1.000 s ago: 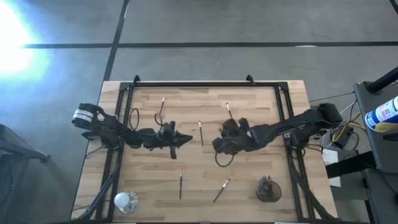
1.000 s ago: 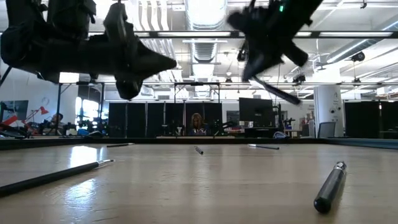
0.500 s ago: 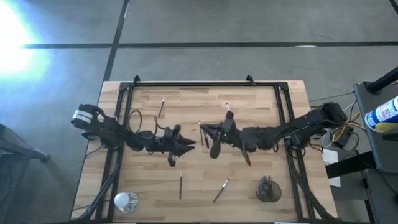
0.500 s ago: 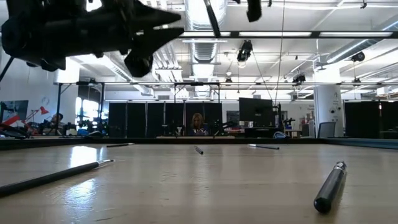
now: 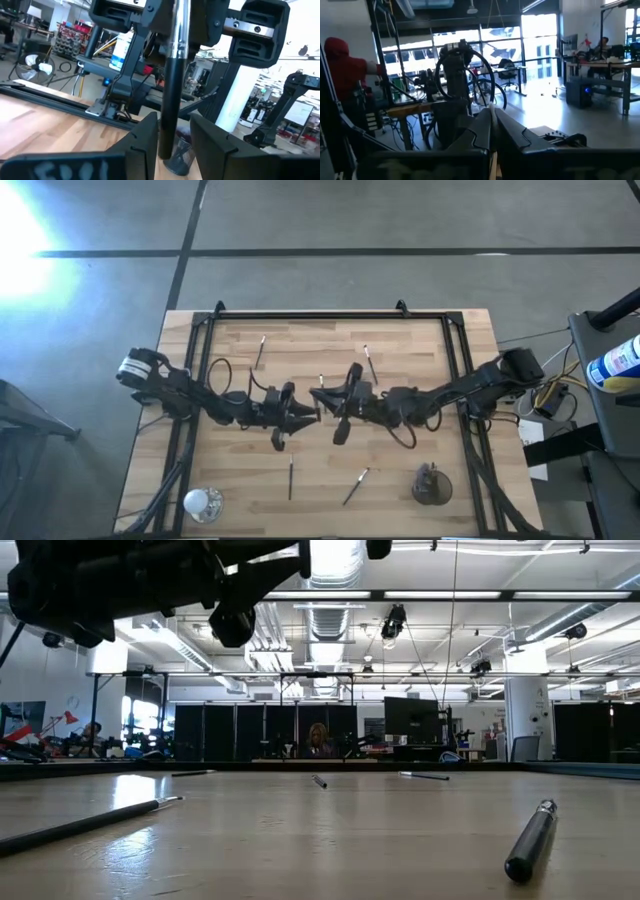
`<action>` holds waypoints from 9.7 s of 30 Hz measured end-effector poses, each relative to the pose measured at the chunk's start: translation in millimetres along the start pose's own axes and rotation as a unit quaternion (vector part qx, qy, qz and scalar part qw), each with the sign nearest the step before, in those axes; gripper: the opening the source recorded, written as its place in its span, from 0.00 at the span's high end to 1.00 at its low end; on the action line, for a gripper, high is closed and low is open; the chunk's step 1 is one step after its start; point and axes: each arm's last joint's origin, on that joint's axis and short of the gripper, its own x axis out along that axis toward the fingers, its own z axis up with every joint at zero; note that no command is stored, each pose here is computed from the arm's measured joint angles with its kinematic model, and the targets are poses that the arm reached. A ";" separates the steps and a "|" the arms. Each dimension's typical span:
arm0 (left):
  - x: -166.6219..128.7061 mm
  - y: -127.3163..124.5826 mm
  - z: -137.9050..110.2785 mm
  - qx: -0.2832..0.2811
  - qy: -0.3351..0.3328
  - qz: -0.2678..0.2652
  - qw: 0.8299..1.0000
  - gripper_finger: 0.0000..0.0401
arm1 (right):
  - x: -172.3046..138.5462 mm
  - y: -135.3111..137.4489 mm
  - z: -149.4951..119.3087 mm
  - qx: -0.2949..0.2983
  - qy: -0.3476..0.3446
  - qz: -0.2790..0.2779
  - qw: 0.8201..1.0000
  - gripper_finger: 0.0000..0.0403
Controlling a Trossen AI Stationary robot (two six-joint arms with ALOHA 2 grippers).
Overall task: Sort items
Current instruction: Put the foundation brush into the wire basket, then put the medium angled shader brush into the wire basket
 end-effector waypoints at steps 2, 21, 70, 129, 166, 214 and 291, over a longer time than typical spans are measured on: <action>0.0 -0.2 -0.1 0.002 0.001 0.000 1.000 0.73 | 1.5 0.8 0.4 -0.001 -0.002 0.001 1.000 0.98; 4.1 -2.7 -3.3 0.027 0.022 0.003 0.999 0.93 | 2.4 3.1 8.9 0.006 -0.001 0.011 1.000 0.96; 3.2 0.6 -7.3 0.000 0.036 0.034 0.999 0.77 | -3.5 3.9 17.6 0.078 0.143 -0.041 0.986 0.93; 1.9 14.8 -17.6 0.026 0.096 0.088 0.991 0.62 | -294.8 115.1 -24.2 -0.009 0.386 -0.244 0.890 0.92; 0.2 20.6 -17.4 0.040 0.079 0.157 0.984 0.66 | -281.2 110.4 24.4 0.008 0.439 -0.173 0.882 0.97; -47.5 59.2 -26.4 0.068 0.098 0.182 0.976 1.00 | -61.1 -191.9 -49.4 0.135 0.414 -0.297 0.850 0.92; 41.7 14.7 15.5 0.033 0.048 0.082 0.995 0.67 | -46.4 -51.4 24.6 -0.005 -0.022 0.032 0.999 0.98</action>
